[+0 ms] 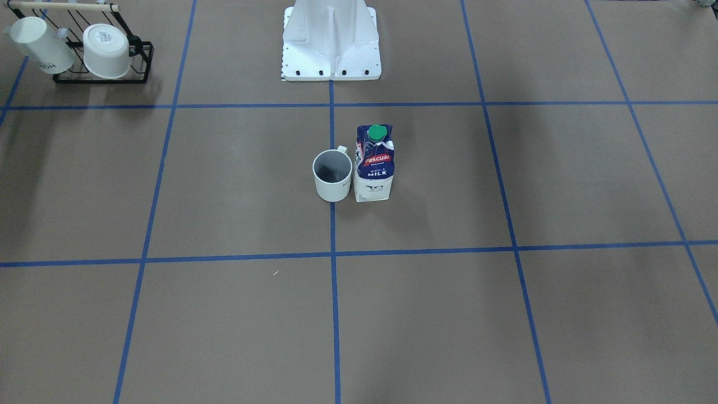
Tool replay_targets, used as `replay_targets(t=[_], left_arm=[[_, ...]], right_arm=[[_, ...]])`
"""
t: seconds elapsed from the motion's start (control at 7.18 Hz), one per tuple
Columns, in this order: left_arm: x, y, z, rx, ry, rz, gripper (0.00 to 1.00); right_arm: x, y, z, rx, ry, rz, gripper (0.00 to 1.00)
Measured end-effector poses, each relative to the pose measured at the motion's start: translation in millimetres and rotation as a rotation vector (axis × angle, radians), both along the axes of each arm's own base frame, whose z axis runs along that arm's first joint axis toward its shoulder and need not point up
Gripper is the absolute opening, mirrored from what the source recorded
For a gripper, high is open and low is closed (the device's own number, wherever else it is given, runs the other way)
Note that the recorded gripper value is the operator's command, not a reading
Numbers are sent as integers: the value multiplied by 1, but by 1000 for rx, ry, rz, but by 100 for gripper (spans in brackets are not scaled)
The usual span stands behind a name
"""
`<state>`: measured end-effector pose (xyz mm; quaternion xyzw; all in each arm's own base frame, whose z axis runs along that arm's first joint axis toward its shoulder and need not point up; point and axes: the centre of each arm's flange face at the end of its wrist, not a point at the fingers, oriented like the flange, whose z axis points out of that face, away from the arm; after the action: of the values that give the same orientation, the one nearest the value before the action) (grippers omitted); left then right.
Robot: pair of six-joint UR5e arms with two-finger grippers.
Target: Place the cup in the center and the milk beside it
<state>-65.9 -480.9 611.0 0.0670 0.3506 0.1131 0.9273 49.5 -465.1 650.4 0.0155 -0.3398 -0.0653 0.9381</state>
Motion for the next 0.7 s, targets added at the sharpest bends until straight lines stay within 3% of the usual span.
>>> replay_targets(t=[0.7], left_arm=[[0, 0, 2, -3, -1, 2, 99]], right_arm=[[0, 0, 0, 0, 1, 0, 100]])
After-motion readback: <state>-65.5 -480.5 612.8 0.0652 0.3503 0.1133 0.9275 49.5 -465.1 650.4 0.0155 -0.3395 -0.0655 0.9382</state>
